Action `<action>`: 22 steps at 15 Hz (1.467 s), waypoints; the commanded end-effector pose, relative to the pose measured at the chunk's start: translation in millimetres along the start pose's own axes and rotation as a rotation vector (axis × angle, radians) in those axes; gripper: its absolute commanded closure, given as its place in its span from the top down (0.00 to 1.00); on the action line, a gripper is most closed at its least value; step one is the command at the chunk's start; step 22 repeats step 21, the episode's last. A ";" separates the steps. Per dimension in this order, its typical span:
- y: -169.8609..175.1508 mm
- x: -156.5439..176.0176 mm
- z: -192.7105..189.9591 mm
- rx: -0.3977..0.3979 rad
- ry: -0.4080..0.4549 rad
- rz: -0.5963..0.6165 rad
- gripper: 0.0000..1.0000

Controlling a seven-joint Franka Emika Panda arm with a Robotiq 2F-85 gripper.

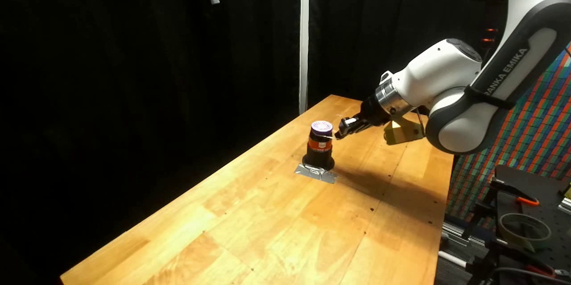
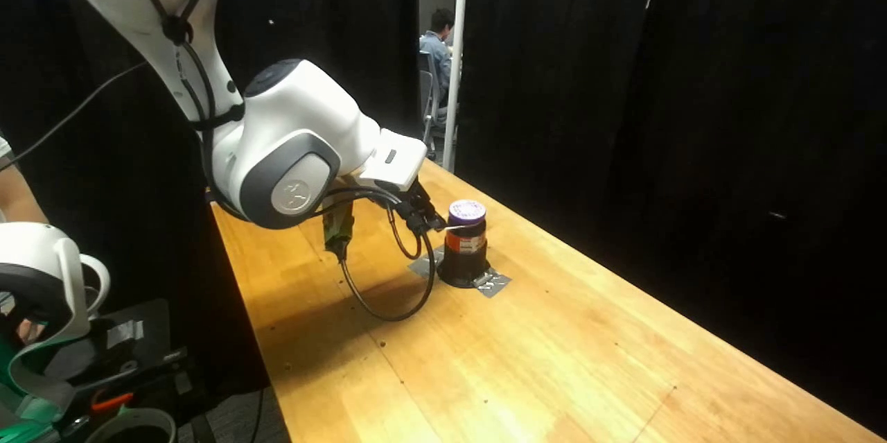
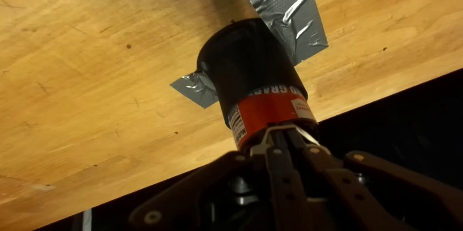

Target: Put the rubber band around the black cup.

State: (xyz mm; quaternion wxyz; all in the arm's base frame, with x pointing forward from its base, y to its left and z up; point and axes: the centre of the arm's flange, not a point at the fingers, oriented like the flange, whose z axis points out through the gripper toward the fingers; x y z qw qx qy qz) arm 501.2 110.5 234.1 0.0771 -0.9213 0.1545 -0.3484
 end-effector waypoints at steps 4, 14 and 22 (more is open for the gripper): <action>4.2 -23.6 -12.0 0.056 0.133 0.083 0.08; 9.0 -35.2 -16.9 0.138 0.286 0.166 0.08; 8.1 -38.3 -7.9 0.130 0.188 0.171 0.33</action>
